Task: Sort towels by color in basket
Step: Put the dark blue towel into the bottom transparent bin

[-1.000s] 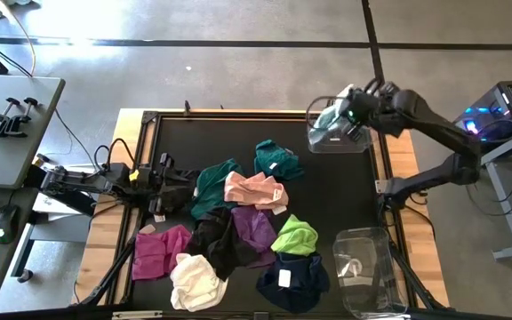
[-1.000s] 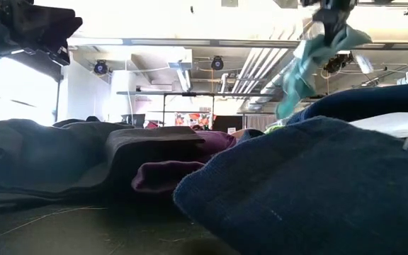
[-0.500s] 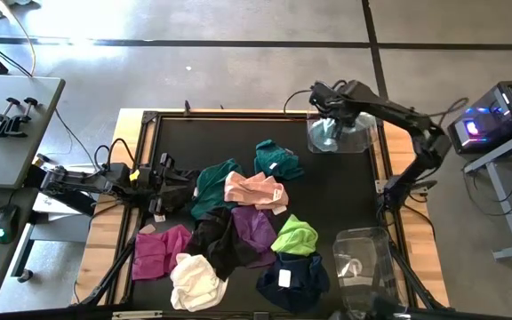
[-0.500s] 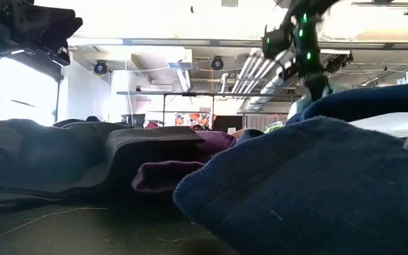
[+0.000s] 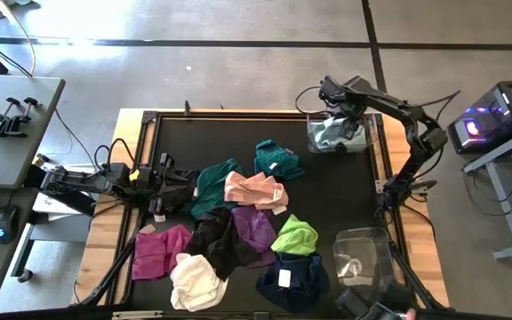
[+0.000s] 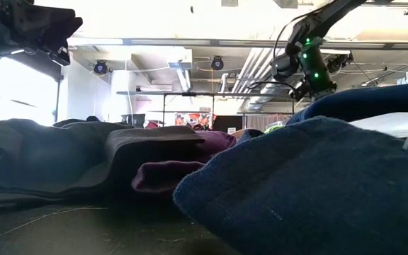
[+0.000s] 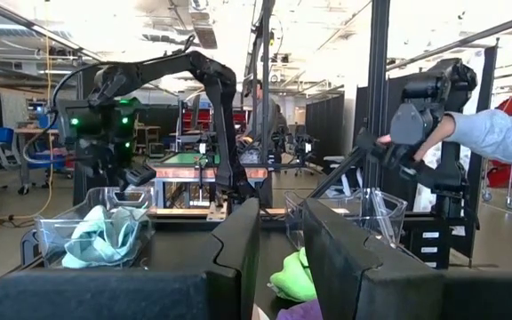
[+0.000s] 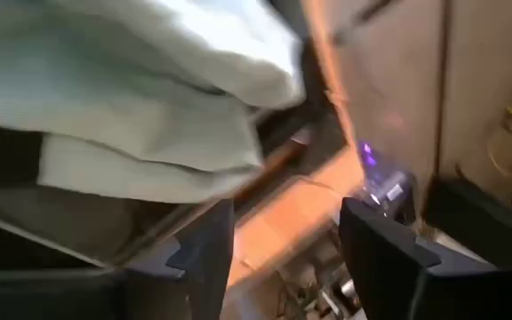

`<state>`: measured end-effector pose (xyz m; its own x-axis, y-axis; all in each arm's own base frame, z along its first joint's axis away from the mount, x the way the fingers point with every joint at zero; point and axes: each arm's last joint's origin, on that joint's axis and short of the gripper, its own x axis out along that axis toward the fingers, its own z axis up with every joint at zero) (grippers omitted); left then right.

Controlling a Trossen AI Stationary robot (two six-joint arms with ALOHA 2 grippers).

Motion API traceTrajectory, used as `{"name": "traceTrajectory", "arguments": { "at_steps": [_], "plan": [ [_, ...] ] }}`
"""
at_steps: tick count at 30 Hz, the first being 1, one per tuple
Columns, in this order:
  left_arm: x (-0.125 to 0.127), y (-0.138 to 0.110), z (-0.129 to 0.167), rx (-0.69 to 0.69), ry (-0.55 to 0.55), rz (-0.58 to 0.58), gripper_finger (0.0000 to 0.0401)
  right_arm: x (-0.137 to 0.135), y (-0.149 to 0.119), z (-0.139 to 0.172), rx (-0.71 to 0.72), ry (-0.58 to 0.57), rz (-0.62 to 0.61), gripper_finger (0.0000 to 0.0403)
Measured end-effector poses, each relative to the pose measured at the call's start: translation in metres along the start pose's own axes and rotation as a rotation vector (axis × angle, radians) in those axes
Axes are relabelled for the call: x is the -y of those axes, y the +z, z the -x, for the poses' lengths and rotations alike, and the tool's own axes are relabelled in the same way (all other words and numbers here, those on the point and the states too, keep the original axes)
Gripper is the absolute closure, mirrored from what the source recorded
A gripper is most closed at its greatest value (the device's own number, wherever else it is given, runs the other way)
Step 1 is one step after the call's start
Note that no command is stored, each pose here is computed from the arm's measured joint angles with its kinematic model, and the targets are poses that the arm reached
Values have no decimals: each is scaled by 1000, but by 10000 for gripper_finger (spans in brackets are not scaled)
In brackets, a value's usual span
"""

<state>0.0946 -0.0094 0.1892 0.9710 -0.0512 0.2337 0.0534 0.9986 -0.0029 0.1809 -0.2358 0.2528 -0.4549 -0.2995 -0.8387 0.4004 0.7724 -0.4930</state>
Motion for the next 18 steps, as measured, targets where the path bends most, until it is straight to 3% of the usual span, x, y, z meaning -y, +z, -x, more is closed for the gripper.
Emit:
{"name": "traceTrajectory", "arguments": {
  "at_steps": [2,6,11,15,18],
  "plan": [
    [0,0,0,0,0,0,323,1,-2,4,19,12,-34,203],
    [0,0,0,0,1,0,323,1,8,5,193,192,-51,209],
    [0,0,0,0,2,0,323,0,29,-7,393,221,-207,230],
    [0,0,0,0,2,0,323,-11,32,-24,393,308,-203,249],
    [0,0,0,-1,3,0,323,-12,30,-26,363,264,-205,261]
  ]
}}
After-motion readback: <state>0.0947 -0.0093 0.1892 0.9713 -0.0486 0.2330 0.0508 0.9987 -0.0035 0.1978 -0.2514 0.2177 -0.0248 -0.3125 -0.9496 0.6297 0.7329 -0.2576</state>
